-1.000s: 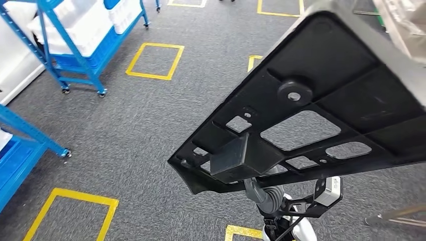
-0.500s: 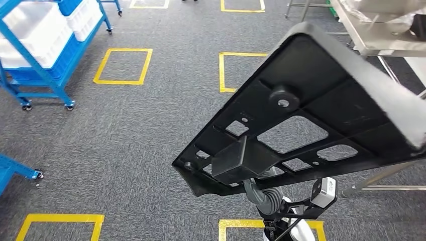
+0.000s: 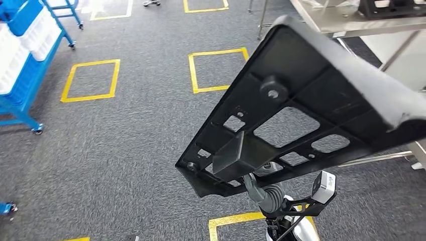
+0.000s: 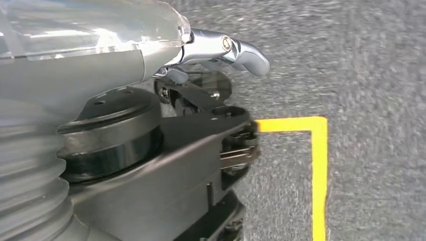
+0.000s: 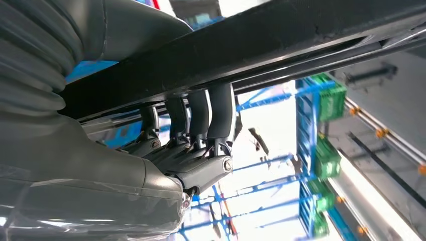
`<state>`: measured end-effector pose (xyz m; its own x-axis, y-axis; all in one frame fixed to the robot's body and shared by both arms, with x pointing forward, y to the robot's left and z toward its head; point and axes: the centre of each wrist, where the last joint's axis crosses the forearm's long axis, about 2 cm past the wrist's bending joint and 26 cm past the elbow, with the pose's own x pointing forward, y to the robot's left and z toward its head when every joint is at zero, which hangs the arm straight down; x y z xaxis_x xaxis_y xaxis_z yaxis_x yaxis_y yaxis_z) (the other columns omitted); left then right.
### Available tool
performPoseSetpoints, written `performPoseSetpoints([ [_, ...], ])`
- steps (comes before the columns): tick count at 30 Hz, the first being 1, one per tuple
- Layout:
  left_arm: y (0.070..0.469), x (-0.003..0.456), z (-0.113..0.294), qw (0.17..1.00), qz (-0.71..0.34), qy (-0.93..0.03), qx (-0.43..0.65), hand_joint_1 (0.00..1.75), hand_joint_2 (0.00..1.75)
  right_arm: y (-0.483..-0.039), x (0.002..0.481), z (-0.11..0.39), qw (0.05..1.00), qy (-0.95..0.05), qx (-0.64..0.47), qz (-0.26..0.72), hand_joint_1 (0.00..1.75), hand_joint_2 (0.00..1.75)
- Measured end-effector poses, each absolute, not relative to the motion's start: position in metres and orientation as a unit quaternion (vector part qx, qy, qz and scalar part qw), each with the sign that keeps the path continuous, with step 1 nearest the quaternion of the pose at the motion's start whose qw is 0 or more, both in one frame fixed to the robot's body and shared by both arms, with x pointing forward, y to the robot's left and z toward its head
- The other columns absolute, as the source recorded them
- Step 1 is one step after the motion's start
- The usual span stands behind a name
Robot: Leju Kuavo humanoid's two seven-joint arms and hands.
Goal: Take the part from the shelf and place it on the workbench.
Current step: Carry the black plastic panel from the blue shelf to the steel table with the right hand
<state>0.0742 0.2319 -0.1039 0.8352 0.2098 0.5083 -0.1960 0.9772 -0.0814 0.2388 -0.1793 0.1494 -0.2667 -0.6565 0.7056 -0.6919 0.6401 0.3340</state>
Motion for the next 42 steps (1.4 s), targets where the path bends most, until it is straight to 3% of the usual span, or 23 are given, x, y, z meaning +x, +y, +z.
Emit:
performPoseSetpoints([
  [11,0.244,0.065,-0.106,0.960,0.118,-0.252,0.022,0.00,1.75,-0.168,0.262,0.158,0.424,-0.787,0.448,0.017,1.75,1.75],
  [42,0.258,0.060,-0.108,0.968,0.075,-0.239,0.029,0.00,1.75,-0.160,0.248,0.153,0.413,-0.795,0.444,0.004,1.75,1.75],
])
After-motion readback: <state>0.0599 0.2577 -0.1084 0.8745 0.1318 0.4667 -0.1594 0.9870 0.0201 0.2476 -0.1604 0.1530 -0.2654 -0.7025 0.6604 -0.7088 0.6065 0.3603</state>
